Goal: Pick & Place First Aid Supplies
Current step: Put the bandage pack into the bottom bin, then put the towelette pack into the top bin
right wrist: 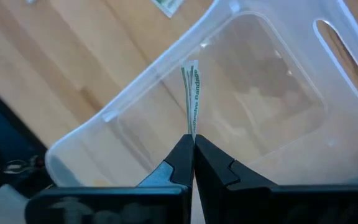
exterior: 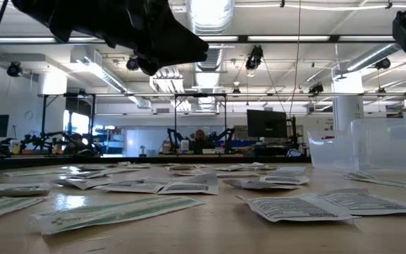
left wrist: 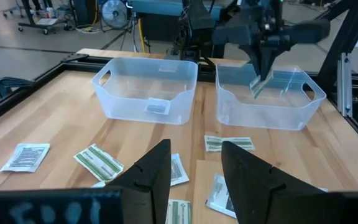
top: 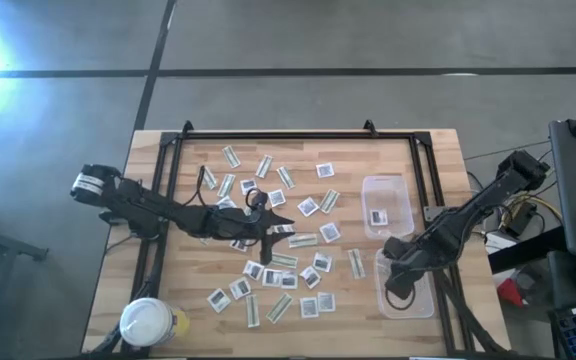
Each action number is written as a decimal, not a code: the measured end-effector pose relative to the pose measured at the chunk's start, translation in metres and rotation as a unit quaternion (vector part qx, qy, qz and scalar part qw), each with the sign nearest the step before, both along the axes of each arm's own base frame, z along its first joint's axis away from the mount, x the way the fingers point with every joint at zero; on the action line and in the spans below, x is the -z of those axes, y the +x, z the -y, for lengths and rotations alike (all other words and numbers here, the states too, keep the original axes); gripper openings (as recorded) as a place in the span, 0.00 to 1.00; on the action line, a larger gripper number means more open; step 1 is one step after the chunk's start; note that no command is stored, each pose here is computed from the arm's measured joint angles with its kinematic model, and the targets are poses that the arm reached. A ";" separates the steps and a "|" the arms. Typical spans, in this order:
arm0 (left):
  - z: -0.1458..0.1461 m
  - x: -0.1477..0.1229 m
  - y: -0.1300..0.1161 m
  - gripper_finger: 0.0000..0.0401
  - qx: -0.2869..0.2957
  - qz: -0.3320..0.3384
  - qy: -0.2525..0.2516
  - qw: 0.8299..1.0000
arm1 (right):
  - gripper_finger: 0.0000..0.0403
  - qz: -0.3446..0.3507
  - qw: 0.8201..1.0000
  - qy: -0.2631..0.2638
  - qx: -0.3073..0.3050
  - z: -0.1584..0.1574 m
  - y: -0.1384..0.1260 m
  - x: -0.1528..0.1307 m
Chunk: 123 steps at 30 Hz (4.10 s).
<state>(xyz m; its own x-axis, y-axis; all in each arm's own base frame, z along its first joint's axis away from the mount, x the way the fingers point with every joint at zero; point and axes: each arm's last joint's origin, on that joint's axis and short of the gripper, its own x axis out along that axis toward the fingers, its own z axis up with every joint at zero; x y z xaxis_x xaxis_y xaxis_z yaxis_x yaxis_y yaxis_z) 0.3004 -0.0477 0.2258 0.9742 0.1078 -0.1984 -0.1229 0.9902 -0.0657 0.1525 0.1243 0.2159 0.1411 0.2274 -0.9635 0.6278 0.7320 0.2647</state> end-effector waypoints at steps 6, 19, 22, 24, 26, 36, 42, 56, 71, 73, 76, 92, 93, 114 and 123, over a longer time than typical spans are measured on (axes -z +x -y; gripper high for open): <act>-0.002 0.000 0.000 0.34 -0.003 0.000 -0.001 1.000 | 0.02 -0.029 0.999 -0.015 -0.002 -0.005 0.006 0.013; -0.003 0.000 0.000 0.34 -0.013 -0.001 0.001 1.000 | 0.02 -0.063 0.997 -0.039 0.004 -0.010 0.012 0.028; -0.003 0.000 0.000 0.34 -0.014 -0.001 0.001 1.000 | 0.02 -0.062 0.997 -0.038 0.004 -0.010 0.012 0.028; -0.003 0.000 0.000 0.34 -0.016 -0.001 0.001 1.000 | 0.02 -0.061 0.997 -0.038 0.004 -0.010 0.012 0.027; -0.003 0.000 0.000 0.34 -0.016 -0.001 0.001 1.000 | 0.02 -0.061 0.997 -0.037 0.004 -0.010 0.012 0.027; -0.003 0.000 0.000 0.34 -0.016 -0.001 0.001 1.000 | 0.02 -0.057 0.998 -0.039 -0.014 -0.010 0.012 0.027; -0.003 0.000 0.000 0.34 -0.016 -0.001 0.001 1.000 | 0.03 -0.065 0.997 -0.030 -0.007 -0.010 0.012 0.027; -0.012 -0.004 -0.013 0.34 -0.034 -0.054 -0.017 0.998 | 0.29 -0.071 0.997 0.002 -0.039 -0.011 0.011 0.022; -0.055 -0.030 -0.062 0.34 -0.139 -0.114 -0.093 0.979 | 0.32 0.196 0.966 -0.145 -0.085 -0.005 0.027 -0.049; -0.060 -0.030 -0.066 0.34 -0.150 -0.121 -0.092 0.977 | 0.31 0.239 0.946 -0.204 -0.084 -0.003 0.030 -0.059; -0.066 -0.030 -0.071 0.34 -0.164 -0.132 -0.091 0.973 | 0.30 0.287 0.908 -0.289 -0.094 -0.001 0.035 -0.073; -0.092 -0.047 -0.085 0.44 -0.200 -0.231 -0.032 0.952 | 0.34 0.313 0.726 -0.600 -0.122 0.002 0.056 -0.099; -0.093 -0.049 -0.086 0.45 -0.205 -0.235 -0.036 0.950 | 0.35 0.308 0.720 -0.610 -0.118 0.003 0.056 -0.098; -0.093 -0.073 -0.100 0.48 -0.281 -0.272 -0.158 0.907 | 0.28 0.258 0.685 -0.680 -0.039 0.028 0.059 -0.066; -0.093 -0.044 -0.104 0.48 -0.296 -0.321 -0.172 0.883 | 0.31 0.271 0.688 -0.672 -0.022 0.027 0.061 -0.074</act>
